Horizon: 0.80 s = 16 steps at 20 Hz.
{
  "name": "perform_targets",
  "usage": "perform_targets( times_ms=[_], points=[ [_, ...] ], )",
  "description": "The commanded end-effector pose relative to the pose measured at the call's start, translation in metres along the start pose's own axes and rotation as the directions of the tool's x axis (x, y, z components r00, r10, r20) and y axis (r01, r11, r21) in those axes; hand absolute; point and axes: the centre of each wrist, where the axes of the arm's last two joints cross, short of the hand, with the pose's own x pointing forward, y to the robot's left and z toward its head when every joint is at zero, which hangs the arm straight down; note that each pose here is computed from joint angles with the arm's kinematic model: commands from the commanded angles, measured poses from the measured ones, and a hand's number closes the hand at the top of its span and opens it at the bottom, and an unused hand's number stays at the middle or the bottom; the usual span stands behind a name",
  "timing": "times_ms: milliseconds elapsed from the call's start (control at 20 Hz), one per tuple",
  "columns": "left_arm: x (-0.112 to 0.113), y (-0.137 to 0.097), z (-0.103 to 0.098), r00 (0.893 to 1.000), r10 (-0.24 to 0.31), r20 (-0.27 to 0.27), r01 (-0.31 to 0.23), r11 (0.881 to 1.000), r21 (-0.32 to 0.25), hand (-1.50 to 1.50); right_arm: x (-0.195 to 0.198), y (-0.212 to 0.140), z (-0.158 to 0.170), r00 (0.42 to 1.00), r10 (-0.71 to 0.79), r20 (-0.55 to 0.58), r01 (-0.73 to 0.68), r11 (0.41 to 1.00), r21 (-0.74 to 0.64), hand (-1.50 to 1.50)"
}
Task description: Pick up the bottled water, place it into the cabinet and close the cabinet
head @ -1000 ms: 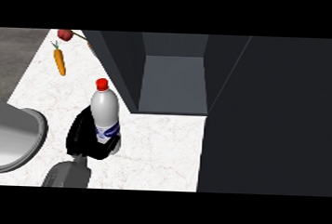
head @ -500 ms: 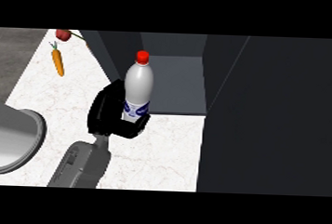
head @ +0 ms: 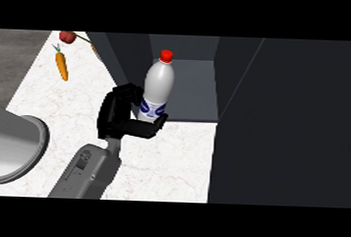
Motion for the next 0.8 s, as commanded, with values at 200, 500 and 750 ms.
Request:
perform_targets(
  times_ms=[200,500,750],
  points=[
    [0.038,-0.071,-0.045,0.990,-0.109,0.090,0.114,0.992,-0.054,1.50,-0.006,-0.002,-0.002,1.000,-0.001,0.002,0.001,1.000,0.008,-1.50],
    [0.041,-0.058,-0.060,0.975,-0.208,0.075,0.205,0.977,0.051,1.50,-0.004,0.002,-0.006,1.000,-0.020,-0.001,0.020,0.999,0.030,-1.50],
    [0.046,-0.051,-0.064,0.952,-0.296,0.074,0.287,0.952,0.110,1.50,-0.005,0.002,-0.009,1.000,-0.022,0.006,0.022,0.999,0.035,-1.50]
  ],
)
